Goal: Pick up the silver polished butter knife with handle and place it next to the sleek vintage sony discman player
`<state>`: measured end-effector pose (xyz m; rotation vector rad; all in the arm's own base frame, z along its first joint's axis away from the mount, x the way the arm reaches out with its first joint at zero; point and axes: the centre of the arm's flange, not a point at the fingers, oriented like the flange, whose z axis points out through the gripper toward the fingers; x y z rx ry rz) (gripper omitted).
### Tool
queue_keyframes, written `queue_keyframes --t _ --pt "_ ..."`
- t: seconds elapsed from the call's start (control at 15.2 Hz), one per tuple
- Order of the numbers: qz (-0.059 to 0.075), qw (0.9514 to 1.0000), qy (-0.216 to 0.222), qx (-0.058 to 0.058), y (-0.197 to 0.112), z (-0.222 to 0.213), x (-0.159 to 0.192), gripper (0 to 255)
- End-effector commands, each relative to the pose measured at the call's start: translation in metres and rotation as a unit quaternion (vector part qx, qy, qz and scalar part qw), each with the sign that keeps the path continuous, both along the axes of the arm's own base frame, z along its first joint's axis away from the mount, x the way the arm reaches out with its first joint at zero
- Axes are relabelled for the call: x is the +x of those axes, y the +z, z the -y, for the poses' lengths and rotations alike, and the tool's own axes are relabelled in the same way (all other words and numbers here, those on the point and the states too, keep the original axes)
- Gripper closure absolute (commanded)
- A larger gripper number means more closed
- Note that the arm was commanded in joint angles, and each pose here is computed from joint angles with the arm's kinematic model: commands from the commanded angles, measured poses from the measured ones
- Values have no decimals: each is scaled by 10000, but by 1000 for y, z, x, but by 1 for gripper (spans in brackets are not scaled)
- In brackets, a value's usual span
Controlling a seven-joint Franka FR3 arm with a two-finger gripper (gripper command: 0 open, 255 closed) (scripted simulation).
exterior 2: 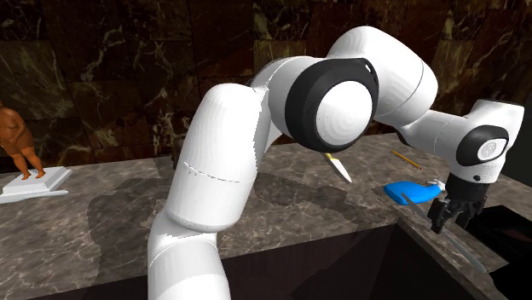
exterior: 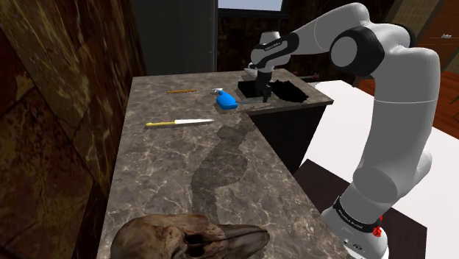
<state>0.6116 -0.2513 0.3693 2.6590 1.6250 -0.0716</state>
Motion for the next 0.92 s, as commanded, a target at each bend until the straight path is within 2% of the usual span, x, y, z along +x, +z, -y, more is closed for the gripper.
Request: queue_keyframes --t 0.0,0.07,0.33,0.86 --pt "0 10000 0 0 0 0 0 0" --pt "0 10000 0 0 0 0 0 0" --pt "0 10000 0 0 50 -2 1 0" --pt "0 10000 0 0 50 -2 1 0"
